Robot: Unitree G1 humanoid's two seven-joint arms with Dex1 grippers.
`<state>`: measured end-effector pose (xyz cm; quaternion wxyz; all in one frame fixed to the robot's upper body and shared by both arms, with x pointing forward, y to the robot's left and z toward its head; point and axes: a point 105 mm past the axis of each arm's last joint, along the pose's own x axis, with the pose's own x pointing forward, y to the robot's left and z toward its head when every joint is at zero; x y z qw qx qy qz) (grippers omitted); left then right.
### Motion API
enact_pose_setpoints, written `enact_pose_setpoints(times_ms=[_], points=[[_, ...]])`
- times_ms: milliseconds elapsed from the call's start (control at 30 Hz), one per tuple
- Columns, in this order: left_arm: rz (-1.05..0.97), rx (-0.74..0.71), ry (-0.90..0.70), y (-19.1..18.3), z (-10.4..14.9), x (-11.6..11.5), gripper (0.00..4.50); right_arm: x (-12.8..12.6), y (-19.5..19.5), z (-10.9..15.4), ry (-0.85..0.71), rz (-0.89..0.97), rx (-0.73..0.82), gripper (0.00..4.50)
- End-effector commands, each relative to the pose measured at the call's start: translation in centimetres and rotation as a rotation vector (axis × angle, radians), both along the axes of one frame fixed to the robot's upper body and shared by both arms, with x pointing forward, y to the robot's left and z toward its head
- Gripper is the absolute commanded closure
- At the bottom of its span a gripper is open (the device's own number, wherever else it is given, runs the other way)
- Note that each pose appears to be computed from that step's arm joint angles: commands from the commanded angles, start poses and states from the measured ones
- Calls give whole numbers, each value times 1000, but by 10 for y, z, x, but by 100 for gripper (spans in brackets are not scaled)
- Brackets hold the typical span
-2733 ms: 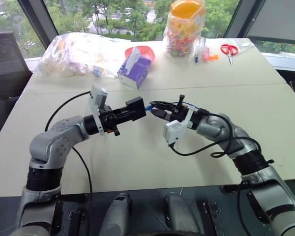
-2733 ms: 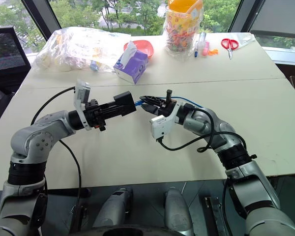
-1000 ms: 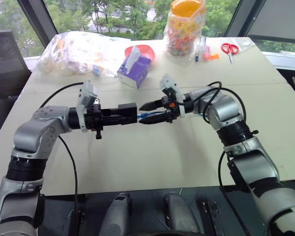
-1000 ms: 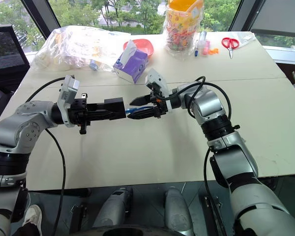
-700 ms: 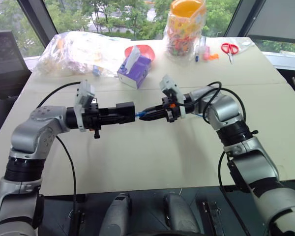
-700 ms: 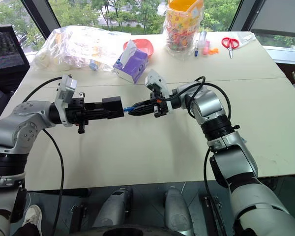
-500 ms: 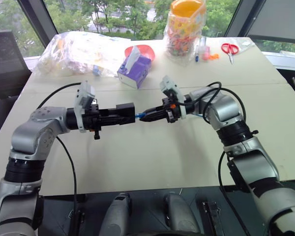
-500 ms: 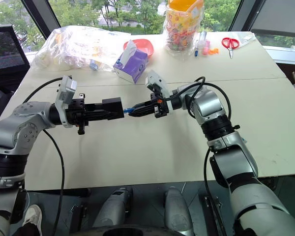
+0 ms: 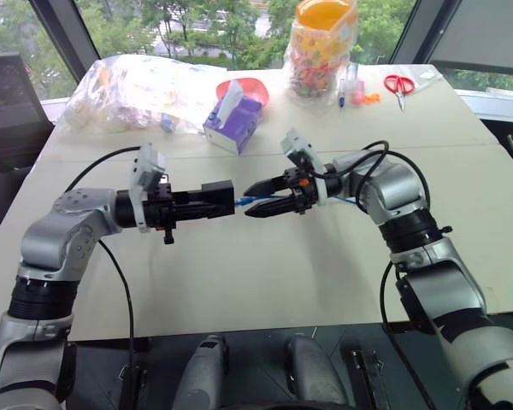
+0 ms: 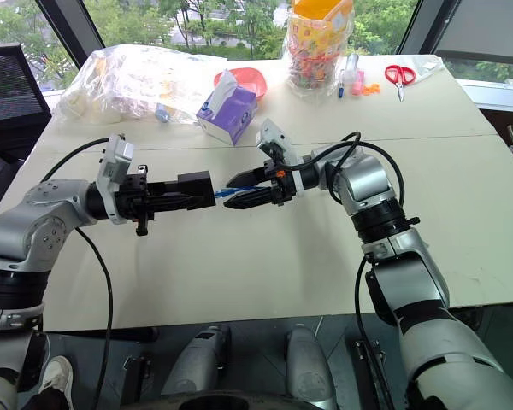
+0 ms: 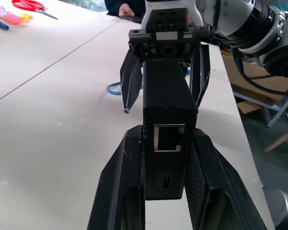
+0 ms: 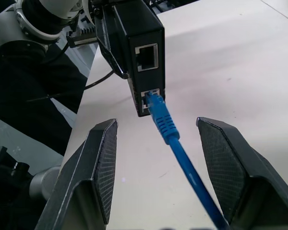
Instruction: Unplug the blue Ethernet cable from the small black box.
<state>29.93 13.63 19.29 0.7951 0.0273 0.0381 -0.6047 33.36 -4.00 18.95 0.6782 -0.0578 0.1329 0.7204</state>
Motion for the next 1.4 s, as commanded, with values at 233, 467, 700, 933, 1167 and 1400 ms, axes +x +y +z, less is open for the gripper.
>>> enact_pose_setpoints(times_ms=[233, 467, 700, 933, 1167, 1400], points=[[-9, -20, -73, -3, 15, -1, 402, -6, 11, 19, -52, 46, 51, 182], [-14, -16, -70, -5, 14, -2, 402, -5, 13, 19, -54, 43, 55, 182], [-26, -10, -64, -7, 10, -4, 402, -4, 14, 20, -58, 38, 61, 182], [-32, -1, -60, -8, 8, -7, 402, -4, 14, 20, -62, 36, 63, 409], [-37, 3, -55, -8, 6, -9, 402, -3, 14, 20, -64, 37, 61, 445], [-40, 21, -46, -3, 5, -16, 402, 1, 8, 17, -67, 14, 43, 445]])
